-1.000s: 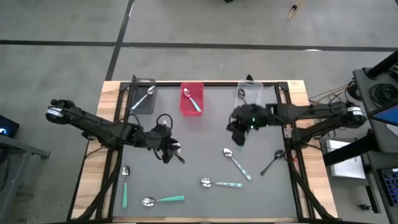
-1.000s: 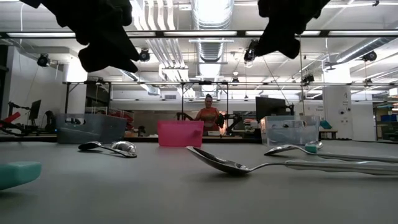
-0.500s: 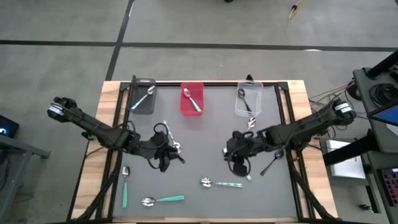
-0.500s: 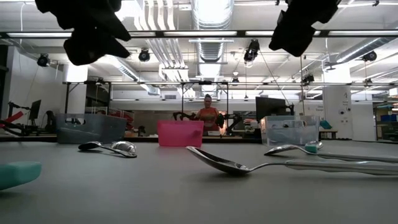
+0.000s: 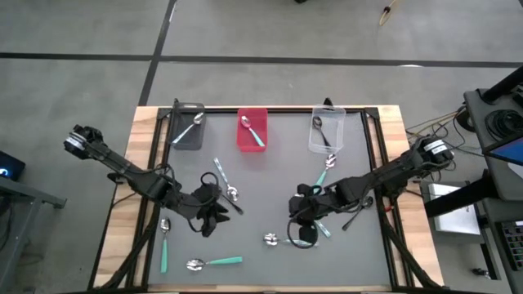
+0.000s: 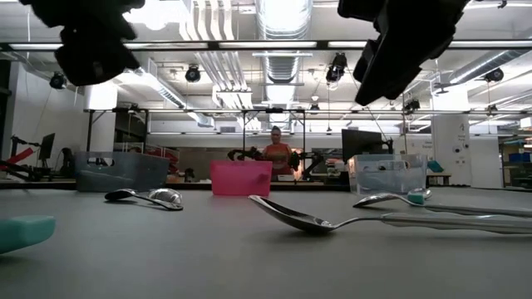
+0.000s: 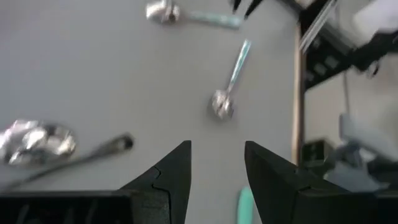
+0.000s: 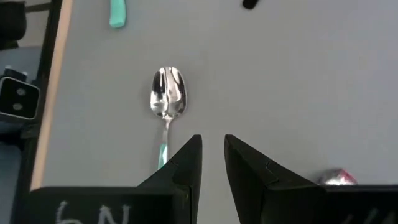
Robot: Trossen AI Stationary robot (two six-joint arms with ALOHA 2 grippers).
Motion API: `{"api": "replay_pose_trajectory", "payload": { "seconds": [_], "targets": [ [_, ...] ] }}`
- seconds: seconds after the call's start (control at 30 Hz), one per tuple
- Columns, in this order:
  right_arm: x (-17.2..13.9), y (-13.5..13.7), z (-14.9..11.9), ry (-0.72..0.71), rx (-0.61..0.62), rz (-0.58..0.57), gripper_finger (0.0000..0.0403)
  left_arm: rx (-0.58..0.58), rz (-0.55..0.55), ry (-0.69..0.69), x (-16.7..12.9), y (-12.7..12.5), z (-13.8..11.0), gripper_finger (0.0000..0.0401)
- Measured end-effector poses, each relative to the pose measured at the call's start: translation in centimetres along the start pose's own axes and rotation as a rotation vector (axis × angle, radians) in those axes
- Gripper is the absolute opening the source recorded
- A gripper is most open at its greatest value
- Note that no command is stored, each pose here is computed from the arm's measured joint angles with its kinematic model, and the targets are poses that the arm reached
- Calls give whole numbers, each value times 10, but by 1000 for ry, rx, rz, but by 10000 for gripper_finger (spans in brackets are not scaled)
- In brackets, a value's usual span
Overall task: Sort silverware by color (type)
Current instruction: Put the blue patterned spoon into the black bin
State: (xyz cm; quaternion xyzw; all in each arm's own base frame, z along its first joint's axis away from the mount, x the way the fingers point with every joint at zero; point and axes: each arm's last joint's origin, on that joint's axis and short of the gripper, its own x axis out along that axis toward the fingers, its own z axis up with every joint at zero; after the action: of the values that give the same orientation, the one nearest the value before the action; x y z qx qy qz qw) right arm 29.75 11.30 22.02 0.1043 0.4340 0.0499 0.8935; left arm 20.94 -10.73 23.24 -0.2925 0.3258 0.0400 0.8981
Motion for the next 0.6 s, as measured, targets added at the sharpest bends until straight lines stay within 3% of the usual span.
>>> {"api": "replay_pose_trajectory", "payload": {
  "seconds": [0.3, 0.47, 0.6],
  "targets": [
    [11, 7, 14, -3, -74, 4, 61, -97, 185, 174, -3, 19, -15, 130],
    [16, 10, 20, -1, -99, 7, 61, -128, 152, 266, -5, 17, -21, 130],
    [21, 13, 24, -4, -143, 8, 61, -53, 74, 303, -7, 8, -28, 130]
  ]
}}
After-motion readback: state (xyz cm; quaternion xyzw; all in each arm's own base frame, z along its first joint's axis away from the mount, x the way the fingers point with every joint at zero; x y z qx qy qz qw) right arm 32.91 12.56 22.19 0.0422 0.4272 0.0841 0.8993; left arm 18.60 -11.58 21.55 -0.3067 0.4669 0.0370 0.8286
